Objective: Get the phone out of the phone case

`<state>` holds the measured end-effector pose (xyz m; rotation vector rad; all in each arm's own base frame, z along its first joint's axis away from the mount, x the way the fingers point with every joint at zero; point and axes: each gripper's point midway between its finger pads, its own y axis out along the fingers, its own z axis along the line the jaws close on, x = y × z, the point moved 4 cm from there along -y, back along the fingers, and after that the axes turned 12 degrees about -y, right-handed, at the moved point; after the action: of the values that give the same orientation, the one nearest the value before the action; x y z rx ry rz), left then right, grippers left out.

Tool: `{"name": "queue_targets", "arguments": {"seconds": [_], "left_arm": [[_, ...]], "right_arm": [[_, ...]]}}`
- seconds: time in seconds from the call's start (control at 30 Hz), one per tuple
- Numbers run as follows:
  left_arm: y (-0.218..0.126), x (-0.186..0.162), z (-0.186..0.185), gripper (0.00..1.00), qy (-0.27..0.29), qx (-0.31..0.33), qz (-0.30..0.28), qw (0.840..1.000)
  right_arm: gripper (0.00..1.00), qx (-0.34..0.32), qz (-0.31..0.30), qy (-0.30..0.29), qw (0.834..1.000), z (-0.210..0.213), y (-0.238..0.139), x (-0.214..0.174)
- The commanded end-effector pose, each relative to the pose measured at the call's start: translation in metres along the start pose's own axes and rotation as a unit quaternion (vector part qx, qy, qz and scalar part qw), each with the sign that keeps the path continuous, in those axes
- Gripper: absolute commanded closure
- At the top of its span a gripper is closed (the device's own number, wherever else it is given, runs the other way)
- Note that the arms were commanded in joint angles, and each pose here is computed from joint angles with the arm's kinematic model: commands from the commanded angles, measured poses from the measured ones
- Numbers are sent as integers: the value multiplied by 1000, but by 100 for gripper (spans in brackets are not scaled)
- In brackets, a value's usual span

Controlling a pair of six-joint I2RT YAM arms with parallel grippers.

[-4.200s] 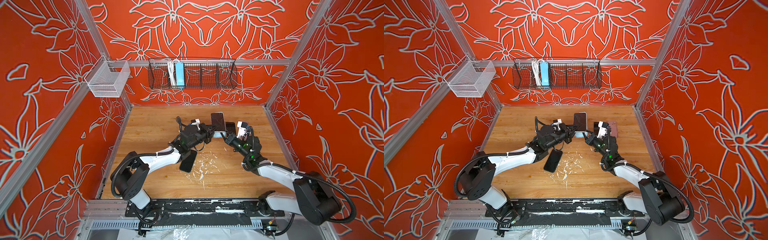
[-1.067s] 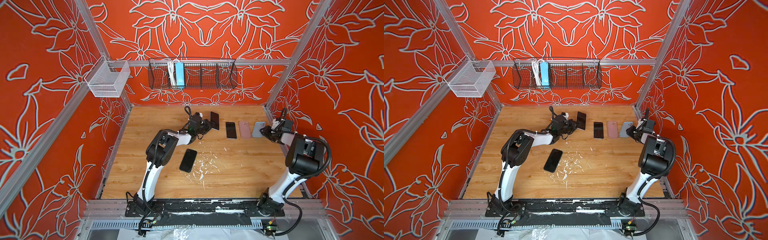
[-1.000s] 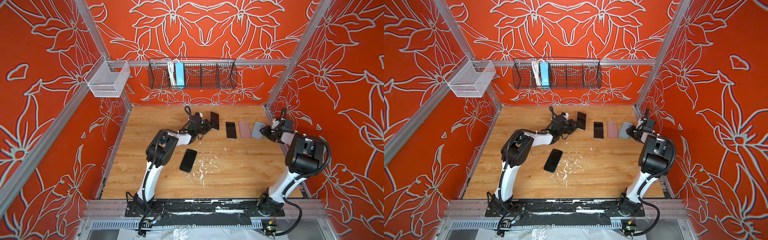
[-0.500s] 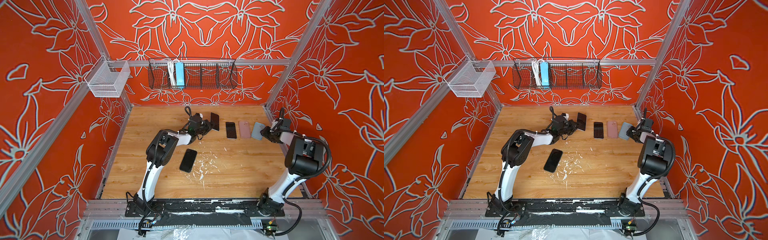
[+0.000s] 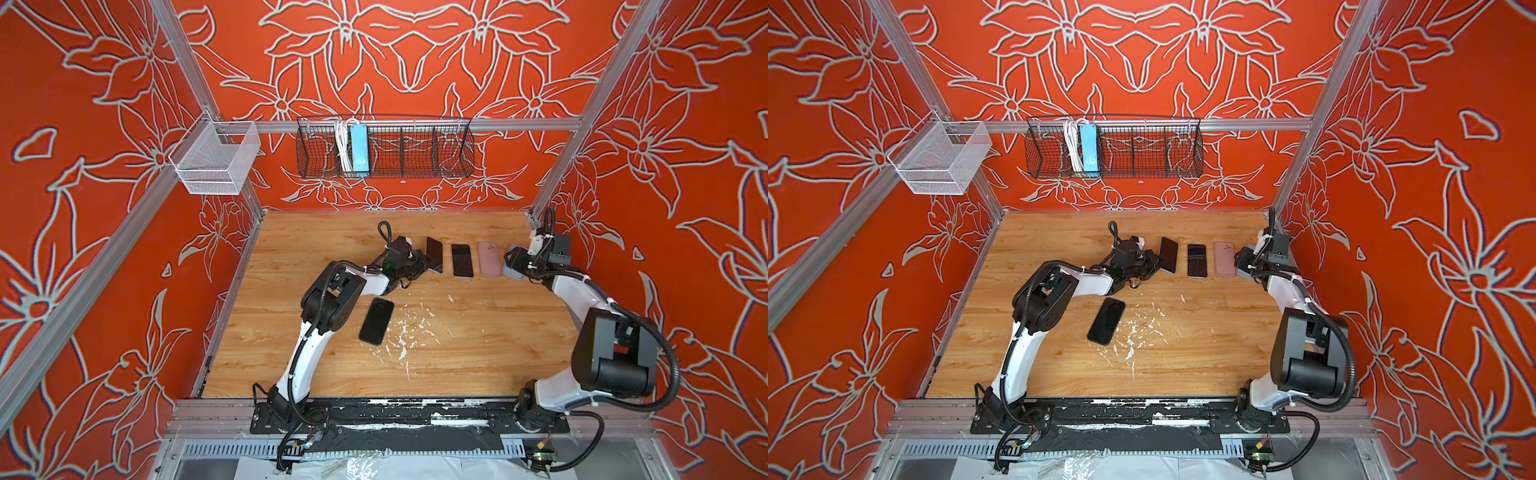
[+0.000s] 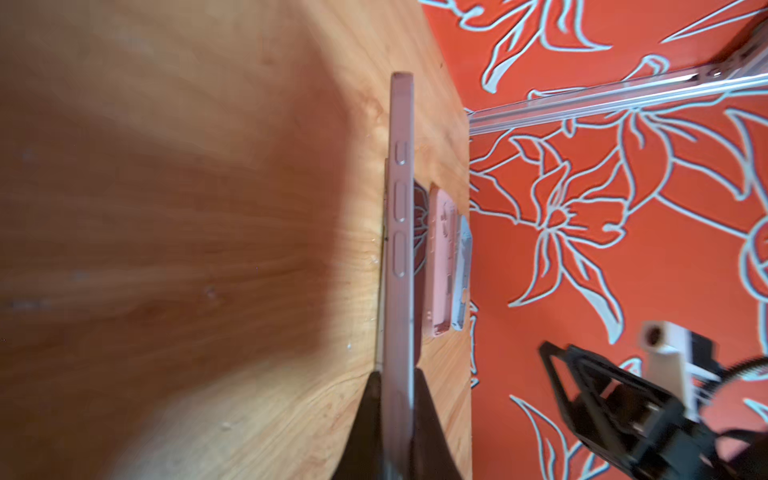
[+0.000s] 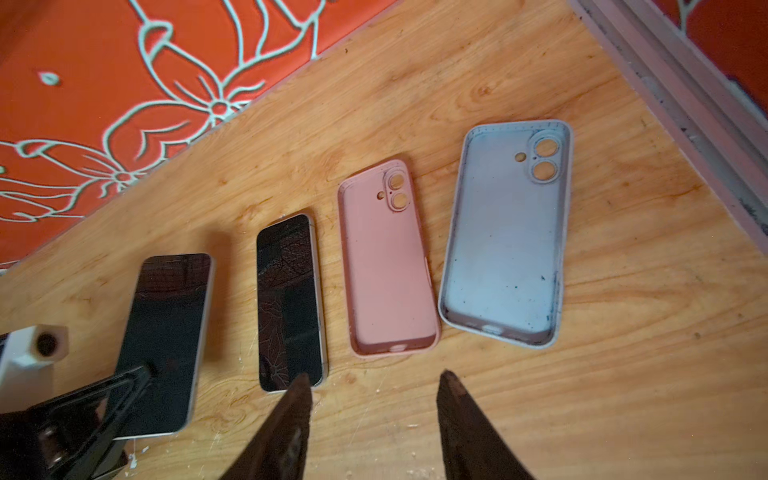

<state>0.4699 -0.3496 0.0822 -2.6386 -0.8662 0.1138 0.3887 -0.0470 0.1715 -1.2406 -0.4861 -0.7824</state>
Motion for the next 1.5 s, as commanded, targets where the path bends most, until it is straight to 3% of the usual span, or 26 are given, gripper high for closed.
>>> {"name": "queue_targets", "arguments": {"seconds": [0.0,0.1,0.4,0.8,1.3,1.47], "left_arm": [[7,2,-19,100,14,-27,-9,999],[14,-2,-17,100,20,-21,0,1000],[24,-3,-7,100,30,7,2,1000],[32,-5,3,86,34,35,2,999],[20,-6,14,51,57,91,-14,994],[12,-6,13,45,72,112,-14,991]], "right_arm": [[43,24,14,-1,1000,15,-11,-6],[38,34,9,-1,999,21,-20,-6],[37,47,0,-7,999,29,-38,-14],[36,78,-9,-18,997,45,-53,-13],[36,100,-24,-38,994,71,-53,-9],[36,106,-25,-47,993,85,-54,-7]]}}
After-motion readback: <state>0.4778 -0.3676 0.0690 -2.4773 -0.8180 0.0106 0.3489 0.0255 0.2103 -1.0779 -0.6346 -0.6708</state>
